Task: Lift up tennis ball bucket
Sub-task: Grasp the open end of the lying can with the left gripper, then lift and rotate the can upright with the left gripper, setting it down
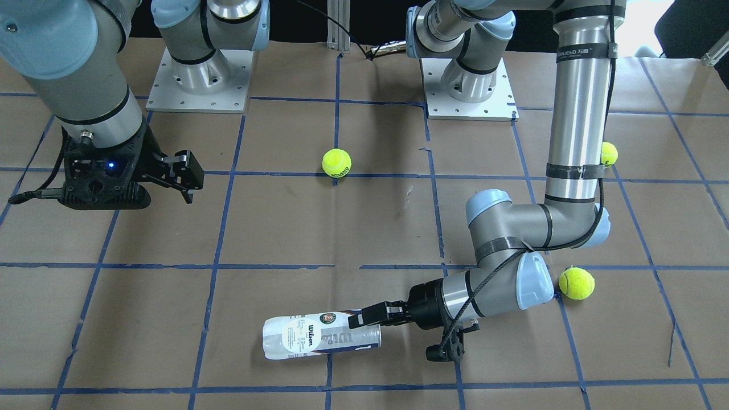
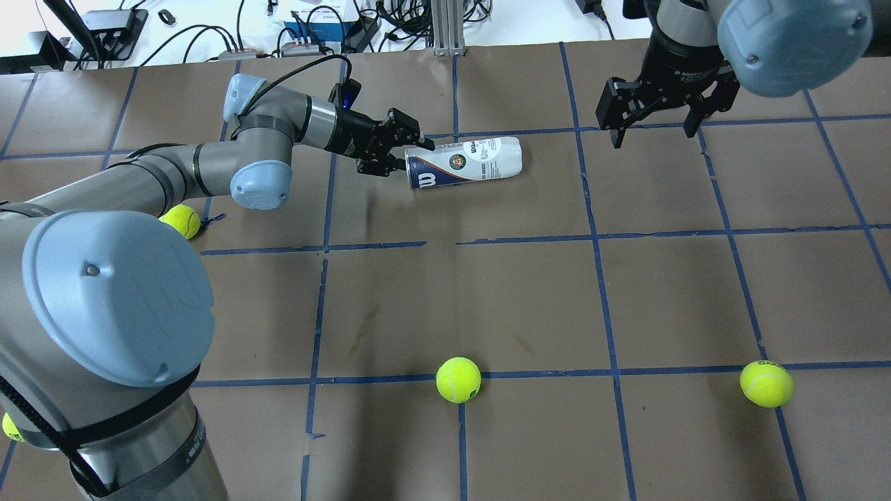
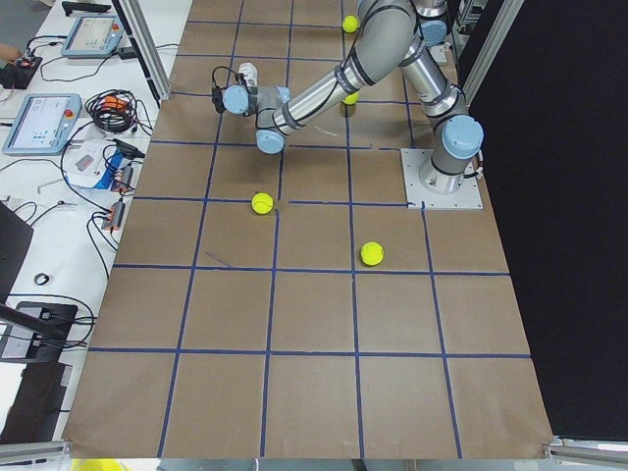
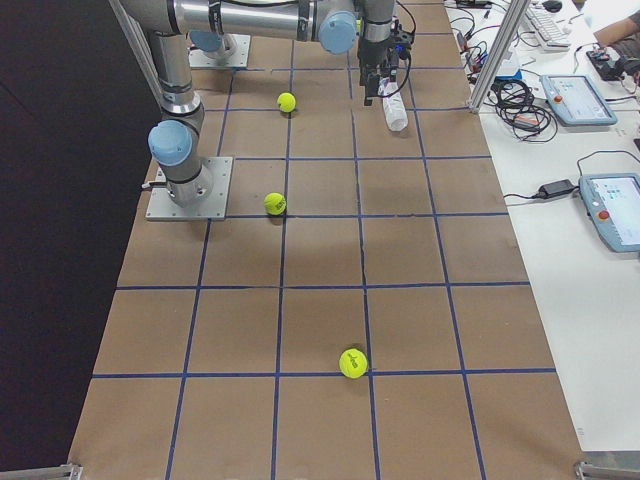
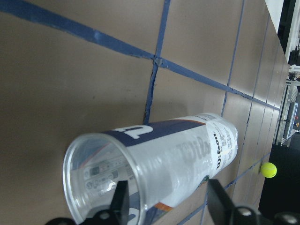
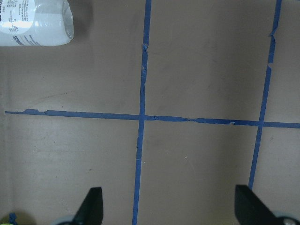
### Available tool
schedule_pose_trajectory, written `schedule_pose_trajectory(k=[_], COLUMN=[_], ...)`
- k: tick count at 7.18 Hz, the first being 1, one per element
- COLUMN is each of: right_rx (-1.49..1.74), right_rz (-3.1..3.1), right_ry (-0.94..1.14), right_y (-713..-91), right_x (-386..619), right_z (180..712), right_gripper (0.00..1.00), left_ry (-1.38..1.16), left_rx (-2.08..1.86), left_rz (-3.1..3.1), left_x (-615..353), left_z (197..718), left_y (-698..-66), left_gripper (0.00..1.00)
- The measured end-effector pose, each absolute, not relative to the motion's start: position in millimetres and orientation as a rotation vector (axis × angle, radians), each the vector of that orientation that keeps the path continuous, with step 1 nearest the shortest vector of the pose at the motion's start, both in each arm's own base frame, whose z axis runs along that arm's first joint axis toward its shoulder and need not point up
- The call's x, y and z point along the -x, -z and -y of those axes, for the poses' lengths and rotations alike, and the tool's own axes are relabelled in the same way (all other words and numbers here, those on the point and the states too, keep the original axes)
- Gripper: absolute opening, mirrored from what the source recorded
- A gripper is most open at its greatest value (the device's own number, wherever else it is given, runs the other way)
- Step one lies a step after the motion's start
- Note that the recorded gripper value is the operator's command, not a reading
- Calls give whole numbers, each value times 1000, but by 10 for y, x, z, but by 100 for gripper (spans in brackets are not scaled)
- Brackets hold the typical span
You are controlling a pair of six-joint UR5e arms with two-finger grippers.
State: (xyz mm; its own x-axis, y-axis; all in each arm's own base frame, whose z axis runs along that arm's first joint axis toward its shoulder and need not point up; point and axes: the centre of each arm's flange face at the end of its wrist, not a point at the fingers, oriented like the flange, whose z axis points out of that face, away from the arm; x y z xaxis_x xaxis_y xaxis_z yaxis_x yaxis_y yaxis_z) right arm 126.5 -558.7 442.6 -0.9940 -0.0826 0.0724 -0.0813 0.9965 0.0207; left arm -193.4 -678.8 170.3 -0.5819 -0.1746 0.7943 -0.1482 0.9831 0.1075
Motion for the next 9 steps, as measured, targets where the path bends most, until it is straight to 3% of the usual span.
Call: schedule_pose_trajectory(k=[1,4,7,9], right_rx=[-147,-178,-142,-146], right_rz=[3065,3071,3074,3080], right_ry=[36,43,225,199], right_y=[-4420,-4467,-4384,-4357], right_x=[-1260,-1266,-1167,-1153], right_z=[5588,5548,5390,5541], right_gripper=[100,100,100,100], left_ry=[53,37,-41,-90], left_rx=[-226,-285,-387,-352], left_rz=[2199,2208,2385,2663], left_x=[2079,2222,2120,2094], left_z=[6749,6665,6661,6810], left_y=[-1764,-2307,-3320,-3926], left_gripper=[0,0,0,0])
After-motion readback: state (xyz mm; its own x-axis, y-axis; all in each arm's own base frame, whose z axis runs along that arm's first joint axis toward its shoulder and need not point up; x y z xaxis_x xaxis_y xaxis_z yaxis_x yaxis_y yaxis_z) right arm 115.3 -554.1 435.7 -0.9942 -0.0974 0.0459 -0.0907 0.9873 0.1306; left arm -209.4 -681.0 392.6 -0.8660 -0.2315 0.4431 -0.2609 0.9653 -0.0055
